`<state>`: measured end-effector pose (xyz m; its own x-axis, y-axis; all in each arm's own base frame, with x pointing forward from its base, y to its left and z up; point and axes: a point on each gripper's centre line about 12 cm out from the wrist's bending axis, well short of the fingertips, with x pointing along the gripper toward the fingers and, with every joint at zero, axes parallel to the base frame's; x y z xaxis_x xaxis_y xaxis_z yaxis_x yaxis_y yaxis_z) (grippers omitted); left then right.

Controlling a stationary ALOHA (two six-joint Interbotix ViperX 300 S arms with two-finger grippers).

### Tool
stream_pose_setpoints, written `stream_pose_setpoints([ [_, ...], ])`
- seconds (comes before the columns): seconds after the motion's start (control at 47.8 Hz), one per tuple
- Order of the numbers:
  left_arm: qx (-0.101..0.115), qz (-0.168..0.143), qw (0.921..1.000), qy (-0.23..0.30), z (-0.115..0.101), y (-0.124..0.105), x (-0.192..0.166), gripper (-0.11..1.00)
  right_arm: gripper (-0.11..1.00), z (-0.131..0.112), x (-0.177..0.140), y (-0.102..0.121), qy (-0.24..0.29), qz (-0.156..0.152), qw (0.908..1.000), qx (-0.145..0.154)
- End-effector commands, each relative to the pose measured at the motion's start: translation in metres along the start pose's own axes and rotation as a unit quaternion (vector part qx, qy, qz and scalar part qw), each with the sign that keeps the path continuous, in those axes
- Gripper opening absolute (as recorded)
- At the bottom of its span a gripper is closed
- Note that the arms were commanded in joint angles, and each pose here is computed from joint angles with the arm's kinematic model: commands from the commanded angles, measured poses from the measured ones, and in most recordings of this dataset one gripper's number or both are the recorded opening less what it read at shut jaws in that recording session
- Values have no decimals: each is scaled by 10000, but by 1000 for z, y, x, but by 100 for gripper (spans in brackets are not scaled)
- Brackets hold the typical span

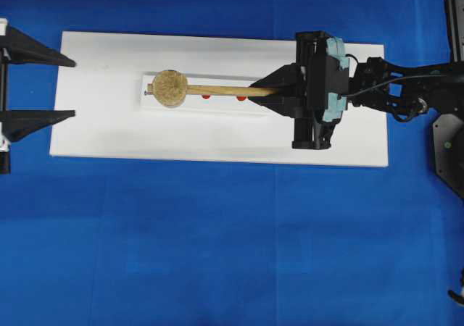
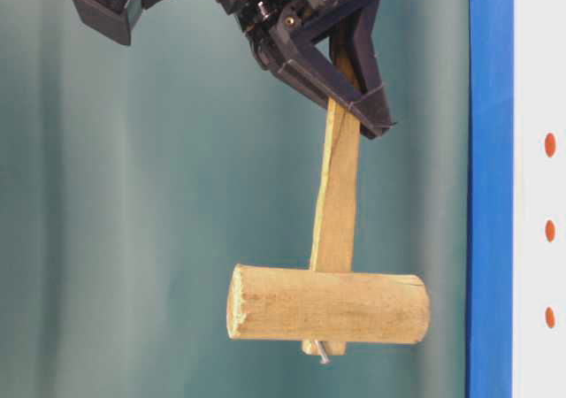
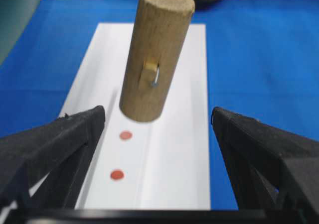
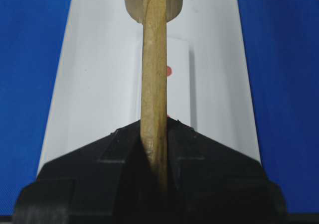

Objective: Hit the mark with a hammer.
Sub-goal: 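Lower the mallet head onto the red dots with the right gripper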

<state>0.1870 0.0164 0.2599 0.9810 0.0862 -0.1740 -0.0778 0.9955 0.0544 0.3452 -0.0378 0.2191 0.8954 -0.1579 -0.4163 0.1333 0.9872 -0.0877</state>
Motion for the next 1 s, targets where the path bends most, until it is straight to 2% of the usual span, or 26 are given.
stream_pose_setpoints([
  [0.0, 11, 24, 10000, -45, 2, 1, -3, 91, 2, 16, -1, -1, -230, -27, 9997, 37],
  [0.502, 34, 21, 10000, 17, -5, 1, -4, 91, 2, 23, 13, -26, -243, -353, 9990, 152],
  [0.669, 33, 29, 10000, 9, -4, 1, -4, 91, 2, 22, 14, -26, -228, -352, 9990, 167],
  [0.815, 33, 29, 10000, 9, -4, 1, -4, 91, 2, 12, 22, -25, -64, -369, 9990, 246],
  [0.983, 33, 28, 10000, 17, -5, 1, -4, 91, 2, -17, 45, -16, 414, -308, 9978, 423],
])
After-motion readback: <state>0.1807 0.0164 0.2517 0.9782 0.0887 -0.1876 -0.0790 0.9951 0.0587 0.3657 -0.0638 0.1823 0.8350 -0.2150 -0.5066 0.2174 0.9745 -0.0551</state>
